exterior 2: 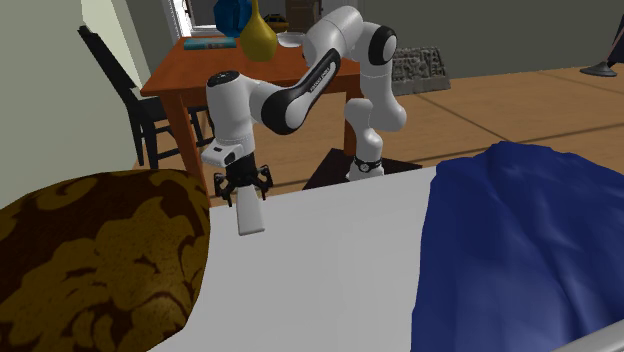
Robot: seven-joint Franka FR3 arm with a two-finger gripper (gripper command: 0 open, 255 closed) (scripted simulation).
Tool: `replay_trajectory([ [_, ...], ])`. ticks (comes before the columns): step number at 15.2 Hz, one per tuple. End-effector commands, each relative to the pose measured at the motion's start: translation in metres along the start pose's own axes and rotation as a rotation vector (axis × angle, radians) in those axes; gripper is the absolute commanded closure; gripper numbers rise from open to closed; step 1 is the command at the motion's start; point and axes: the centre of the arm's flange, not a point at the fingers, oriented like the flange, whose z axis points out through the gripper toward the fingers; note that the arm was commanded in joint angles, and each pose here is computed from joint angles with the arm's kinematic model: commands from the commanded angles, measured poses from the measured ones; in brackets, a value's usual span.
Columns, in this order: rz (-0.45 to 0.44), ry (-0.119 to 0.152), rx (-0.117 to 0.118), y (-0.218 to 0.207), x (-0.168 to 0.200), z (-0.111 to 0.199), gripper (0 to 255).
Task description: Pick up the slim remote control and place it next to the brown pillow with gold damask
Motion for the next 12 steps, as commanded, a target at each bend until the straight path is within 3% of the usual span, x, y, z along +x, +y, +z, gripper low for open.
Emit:
replay_trajectory([
  [1, 0.000, 0.000, 0.000, 0.000, 0.000, -0.013, 0],
  [4, 0.000, 0.000, 0.000, 0.000, 0.000, -0.050, 0],
  [12, 0.000, 0.000, 0.000, 0.000, 0.000, -0.050, 0],
])
